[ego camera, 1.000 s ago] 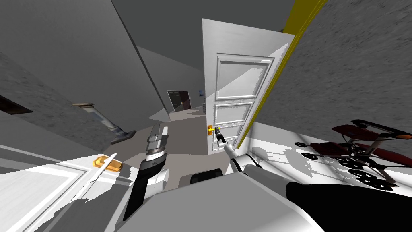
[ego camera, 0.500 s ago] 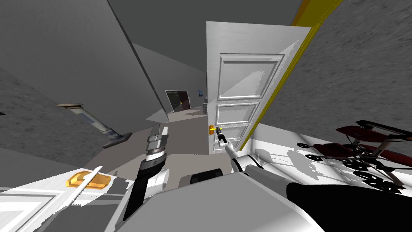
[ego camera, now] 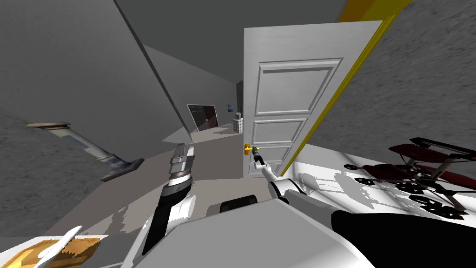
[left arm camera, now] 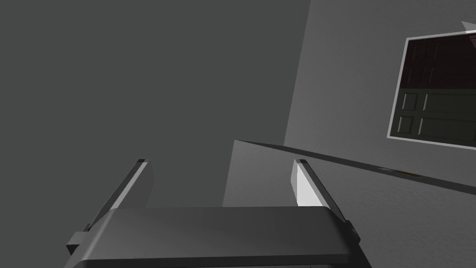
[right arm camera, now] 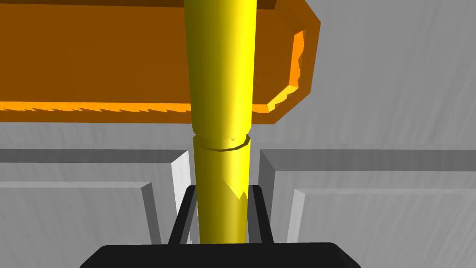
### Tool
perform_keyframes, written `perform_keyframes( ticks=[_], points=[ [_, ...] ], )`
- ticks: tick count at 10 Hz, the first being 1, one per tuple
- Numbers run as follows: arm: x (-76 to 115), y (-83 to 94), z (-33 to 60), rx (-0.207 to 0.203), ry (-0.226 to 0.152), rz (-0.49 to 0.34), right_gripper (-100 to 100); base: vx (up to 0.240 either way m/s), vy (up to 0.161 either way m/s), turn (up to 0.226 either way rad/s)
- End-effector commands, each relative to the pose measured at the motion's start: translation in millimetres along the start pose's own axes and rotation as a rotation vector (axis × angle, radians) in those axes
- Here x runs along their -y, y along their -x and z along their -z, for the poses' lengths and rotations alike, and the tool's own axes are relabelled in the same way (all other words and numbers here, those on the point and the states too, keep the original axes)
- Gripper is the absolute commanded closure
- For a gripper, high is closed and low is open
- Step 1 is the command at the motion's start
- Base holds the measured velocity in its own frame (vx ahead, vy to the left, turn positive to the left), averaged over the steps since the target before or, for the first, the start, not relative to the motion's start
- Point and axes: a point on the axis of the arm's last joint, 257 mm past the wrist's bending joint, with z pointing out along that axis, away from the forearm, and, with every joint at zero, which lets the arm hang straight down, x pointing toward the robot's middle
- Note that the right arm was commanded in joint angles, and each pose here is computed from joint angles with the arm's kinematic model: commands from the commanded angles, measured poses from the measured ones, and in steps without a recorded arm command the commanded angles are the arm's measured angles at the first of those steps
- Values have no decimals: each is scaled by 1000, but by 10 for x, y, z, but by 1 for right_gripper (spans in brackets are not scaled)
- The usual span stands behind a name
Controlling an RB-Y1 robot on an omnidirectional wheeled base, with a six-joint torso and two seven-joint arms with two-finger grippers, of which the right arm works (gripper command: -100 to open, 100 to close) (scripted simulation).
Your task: Push the door open
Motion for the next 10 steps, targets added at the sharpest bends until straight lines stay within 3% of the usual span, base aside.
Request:
perform_keyframes(
  ticks=[1,3,10],
  points=[
    [-62,160,-22,26,7,2,100,153,119,-86],
    [-61,242,-19,41,7,1,100,151,65,-43],
    [-65,769,23,136,8,-2,100,176,121,-70]
  ],
)
